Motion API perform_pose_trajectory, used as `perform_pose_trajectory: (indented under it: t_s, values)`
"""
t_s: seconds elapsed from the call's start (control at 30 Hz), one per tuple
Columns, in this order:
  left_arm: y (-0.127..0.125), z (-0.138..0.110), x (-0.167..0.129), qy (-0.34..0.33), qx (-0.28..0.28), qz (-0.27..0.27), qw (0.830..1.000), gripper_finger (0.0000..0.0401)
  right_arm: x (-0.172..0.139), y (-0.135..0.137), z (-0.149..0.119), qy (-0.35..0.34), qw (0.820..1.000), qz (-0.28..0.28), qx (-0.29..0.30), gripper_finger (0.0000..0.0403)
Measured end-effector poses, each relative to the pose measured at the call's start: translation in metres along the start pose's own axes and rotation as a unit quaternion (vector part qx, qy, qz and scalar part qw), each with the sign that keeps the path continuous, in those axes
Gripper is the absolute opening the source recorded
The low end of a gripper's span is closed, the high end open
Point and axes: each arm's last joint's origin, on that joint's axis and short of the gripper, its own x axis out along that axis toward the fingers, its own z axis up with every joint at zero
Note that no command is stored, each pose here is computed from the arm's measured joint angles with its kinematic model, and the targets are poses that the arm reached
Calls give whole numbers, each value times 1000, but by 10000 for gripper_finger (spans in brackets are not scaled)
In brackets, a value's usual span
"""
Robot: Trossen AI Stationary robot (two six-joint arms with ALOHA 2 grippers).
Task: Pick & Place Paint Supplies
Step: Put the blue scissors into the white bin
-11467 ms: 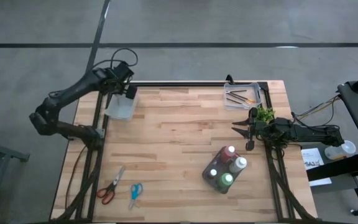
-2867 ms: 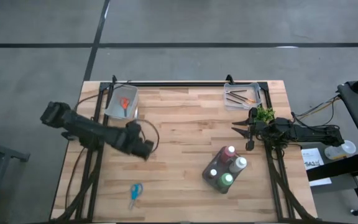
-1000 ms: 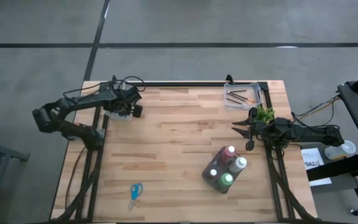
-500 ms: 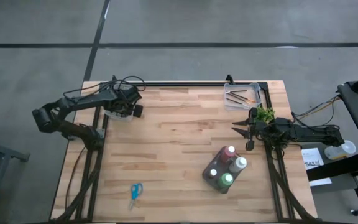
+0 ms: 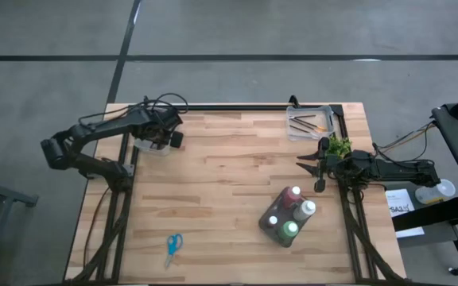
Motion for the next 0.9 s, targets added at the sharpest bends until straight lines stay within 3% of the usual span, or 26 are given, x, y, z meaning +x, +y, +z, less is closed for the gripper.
perform_pose_trajectory:
  t_s: [0.17,0.37,0.57,0.9]
  values:
    - [-8,-7,-20,-26,3,-3,1000,106,0,0,0,0,1000,0,0,90]
    - [-17,-27,-45,-57,8,-42,997,106,0,0,0,0,1000,0,0,90]
    - [-28,-60,-65,-71,1,-90,993,106,0,0,0,0,1000,0,0,90]
    - [-41,-121,-84,-70,-5,-125,990,106,0,0,0,0,1000,0,0,90]
